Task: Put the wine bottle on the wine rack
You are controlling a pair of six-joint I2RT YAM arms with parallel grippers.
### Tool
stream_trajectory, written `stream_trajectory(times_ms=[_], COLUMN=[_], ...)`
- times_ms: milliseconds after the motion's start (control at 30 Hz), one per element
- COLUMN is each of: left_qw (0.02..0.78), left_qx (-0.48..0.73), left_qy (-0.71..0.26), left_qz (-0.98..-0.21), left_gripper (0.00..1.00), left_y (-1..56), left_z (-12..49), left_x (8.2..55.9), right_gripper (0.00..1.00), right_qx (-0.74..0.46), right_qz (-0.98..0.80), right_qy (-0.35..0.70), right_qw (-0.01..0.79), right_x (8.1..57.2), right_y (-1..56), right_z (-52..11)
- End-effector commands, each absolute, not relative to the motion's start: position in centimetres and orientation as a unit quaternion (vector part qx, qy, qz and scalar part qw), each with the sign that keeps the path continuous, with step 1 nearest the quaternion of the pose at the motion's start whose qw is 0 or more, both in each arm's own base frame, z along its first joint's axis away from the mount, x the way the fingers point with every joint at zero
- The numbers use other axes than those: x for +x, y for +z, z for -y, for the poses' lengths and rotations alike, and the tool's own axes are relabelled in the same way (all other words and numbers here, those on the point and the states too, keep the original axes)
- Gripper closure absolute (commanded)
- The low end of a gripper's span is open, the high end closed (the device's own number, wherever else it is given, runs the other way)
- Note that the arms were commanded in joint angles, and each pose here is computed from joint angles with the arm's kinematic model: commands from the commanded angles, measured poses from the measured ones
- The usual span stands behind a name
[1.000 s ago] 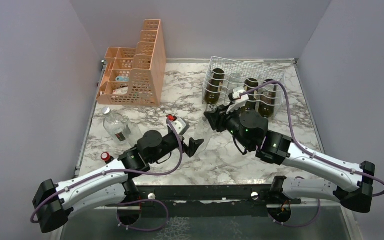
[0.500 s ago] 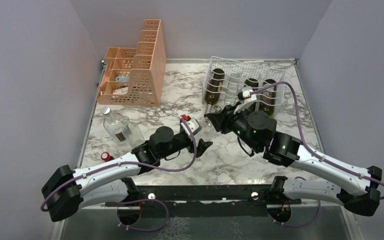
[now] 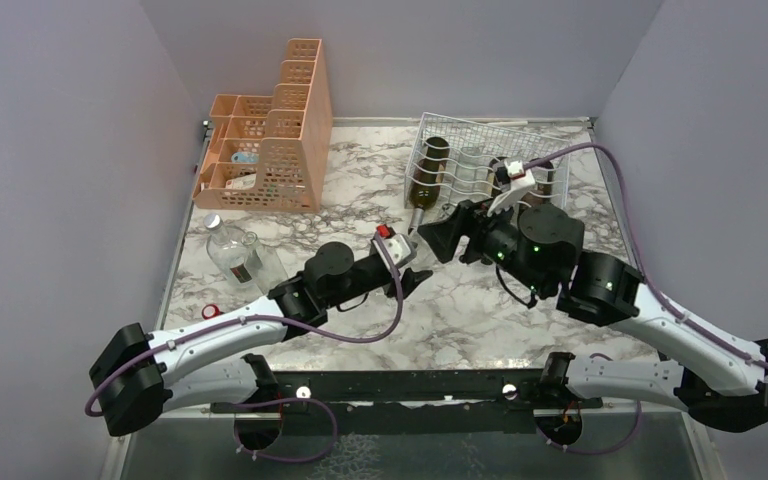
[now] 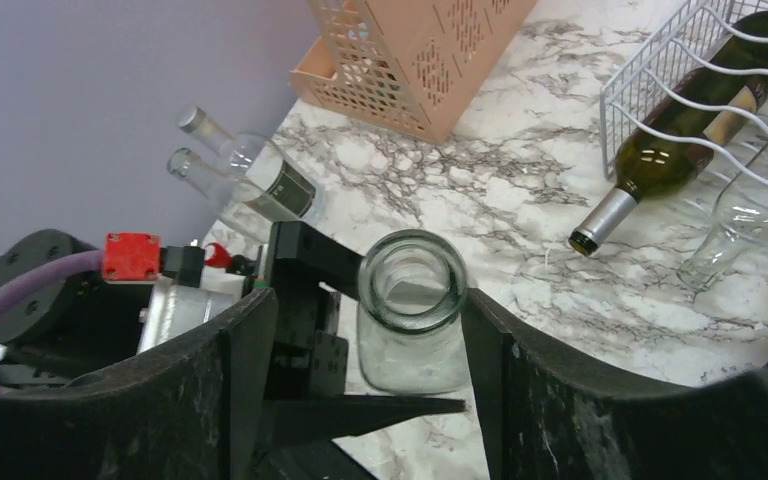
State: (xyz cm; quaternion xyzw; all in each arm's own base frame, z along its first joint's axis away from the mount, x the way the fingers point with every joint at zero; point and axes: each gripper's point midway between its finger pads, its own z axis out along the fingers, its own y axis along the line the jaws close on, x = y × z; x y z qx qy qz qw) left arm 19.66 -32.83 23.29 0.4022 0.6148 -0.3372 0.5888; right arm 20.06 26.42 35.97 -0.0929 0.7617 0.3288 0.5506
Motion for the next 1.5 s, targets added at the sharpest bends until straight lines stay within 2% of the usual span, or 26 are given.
stream_trajectory(times_ms=[0, 333, 600, 833, 1033, 1200, 1467], left_qw=[0.659, 0.685, 0.697, 0.695, 0.686, 0.675, 0.673], left_qx=[0.418, 0.52, 0.652, 0.679, 0.688, 0.7, 0.708], left_qy=[-0.292, -0.19, -0.083, -0.011, 0.032, 0.041, 0.055], left_qz=[-0.553, -0.474, -0.287, -0.237, -0.237, -0.229, -0.205], left_gripper=[1.0, 1.0, 1.0, 1.0, 1.0, 1.0, 1.0], left_y=[28.3, 27.9, 28.3, 28.7, 28.7, 27.3, 26.8], left_z=[33.2, 33.0, 34.2, 34.2, 33.7, 33.1, 32.5], left_x=[21.6, 22.2, 20.9, 21.8, 22.8, 22.4, 21.7], right_gripper=[0.28, 0.26, 0.26, 0.26, 0.26, 0.25, 0.25], right_qx=[-0.103, -0.093, -0.159, -0.204, -0.236, -0.244, -0.235], right_qz=[-0.781, -0.799, -0.822, -0.843, -0.848, -0.862, -0.87], right_qy=[0.337, 0.318, 0.292, 0.253, 0.244, 0.249, 0.232], right_qw=[0.516, 0.502, 0.463, 0.429, 0.406, 0.368, 0.365], right_x=[17.8, 16.1, 14.7, 14.8, 14.8, 14.3, 15.6], right_y=[37.4, 37.4, 35.0, 32.5, 30.2, 28.4, 25.7], right_z=[-24.6, -20.8, -20.8, -21.8, -23.3, -24.6, -26.1])
